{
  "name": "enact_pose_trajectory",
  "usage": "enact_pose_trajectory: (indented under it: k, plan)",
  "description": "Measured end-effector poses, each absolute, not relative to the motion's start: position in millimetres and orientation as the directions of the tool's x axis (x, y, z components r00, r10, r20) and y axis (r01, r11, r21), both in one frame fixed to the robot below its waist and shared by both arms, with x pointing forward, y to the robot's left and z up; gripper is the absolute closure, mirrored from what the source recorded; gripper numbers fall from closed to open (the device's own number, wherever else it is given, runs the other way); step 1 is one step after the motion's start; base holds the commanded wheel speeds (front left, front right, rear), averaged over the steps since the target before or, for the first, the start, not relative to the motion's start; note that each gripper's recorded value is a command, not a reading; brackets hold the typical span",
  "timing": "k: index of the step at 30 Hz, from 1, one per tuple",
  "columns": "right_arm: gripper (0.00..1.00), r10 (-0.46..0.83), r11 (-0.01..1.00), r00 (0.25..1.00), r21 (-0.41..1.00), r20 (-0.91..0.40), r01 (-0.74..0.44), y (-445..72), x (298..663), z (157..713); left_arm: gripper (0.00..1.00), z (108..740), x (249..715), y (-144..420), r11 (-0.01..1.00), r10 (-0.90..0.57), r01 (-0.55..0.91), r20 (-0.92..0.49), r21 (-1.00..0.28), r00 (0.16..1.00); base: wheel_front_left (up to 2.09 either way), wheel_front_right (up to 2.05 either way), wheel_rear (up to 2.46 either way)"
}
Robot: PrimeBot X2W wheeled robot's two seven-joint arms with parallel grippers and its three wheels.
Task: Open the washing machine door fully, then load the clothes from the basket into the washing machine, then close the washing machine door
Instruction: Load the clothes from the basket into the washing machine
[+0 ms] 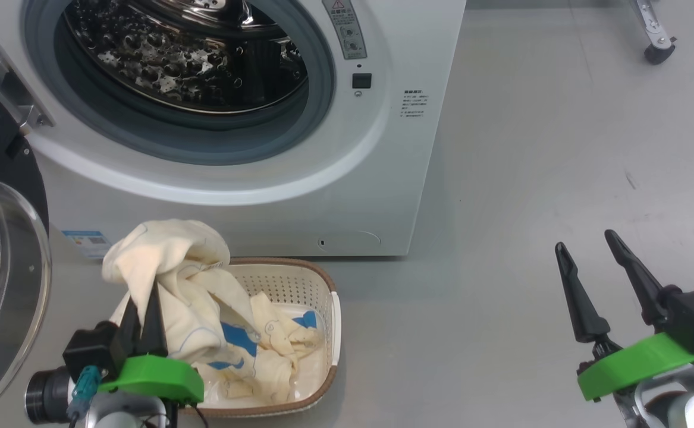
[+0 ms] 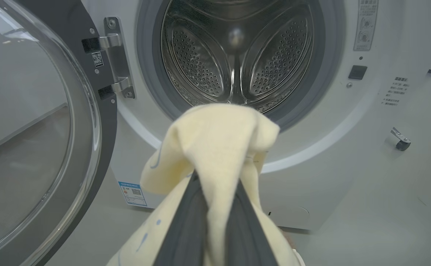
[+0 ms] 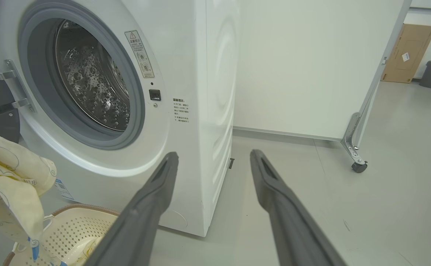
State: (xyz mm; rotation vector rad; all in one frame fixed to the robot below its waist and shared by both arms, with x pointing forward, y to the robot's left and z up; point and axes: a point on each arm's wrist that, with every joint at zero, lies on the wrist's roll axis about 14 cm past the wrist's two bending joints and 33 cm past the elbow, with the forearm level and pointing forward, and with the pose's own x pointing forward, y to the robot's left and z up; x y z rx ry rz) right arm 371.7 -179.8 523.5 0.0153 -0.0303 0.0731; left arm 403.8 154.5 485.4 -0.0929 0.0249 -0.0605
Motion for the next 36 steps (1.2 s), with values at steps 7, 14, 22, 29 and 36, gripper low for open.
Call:
enact_pose_trajectory:
  k: [7, 14, 22, 29, 36]
  plan:
    - [0.0, 0.073, 0.997, 0.997, 0.016, 0.018, -0.073, -179, 371, 519, 1.0, 470, 409, 152, 0.992, -0.07, 0.061, -0.083, -0.111, 0.994, 0.0, 0.0, 0.0]
    - [0.0, 0.066, 0.998, 0.998, 0.025, -0.014, -0.066, -180, 371, 509, 1.0, 454, 436, 144, 0.987, -0.107, 0.083, -0.169, -0.141, 0.98, 0.0, 0.0, 0.0]
    - [0.0, 0.03, 0.999, 0.999, 0.036, -0.023, -0.029, -191, 382, 500, 1.0, 413, 472, 129, 0.972, -0.178, 0.114, -0.335, -0.204, 0.925, 0.0, 0.0, 0.0]
    - [0.0, -0.018, 0.999, 0.998, 0.05, -0.061, 0.021, -207, 393, 477, 1.0, 397, 534, 121, 0.963, -0.227, 0.138, -0.42, -0.233, 0.879, 0.0, 0.0, 0.0]
    - [0.0, -0.059, 0.996, 0.994, 0.069, -0.091, 0.065, -220, 406, 453, 1.0, 390, 600, 109, 0.957, -0.267, 0.18, -0.456, -0.225, 0.849, 0.0, 0.0, 0.0]
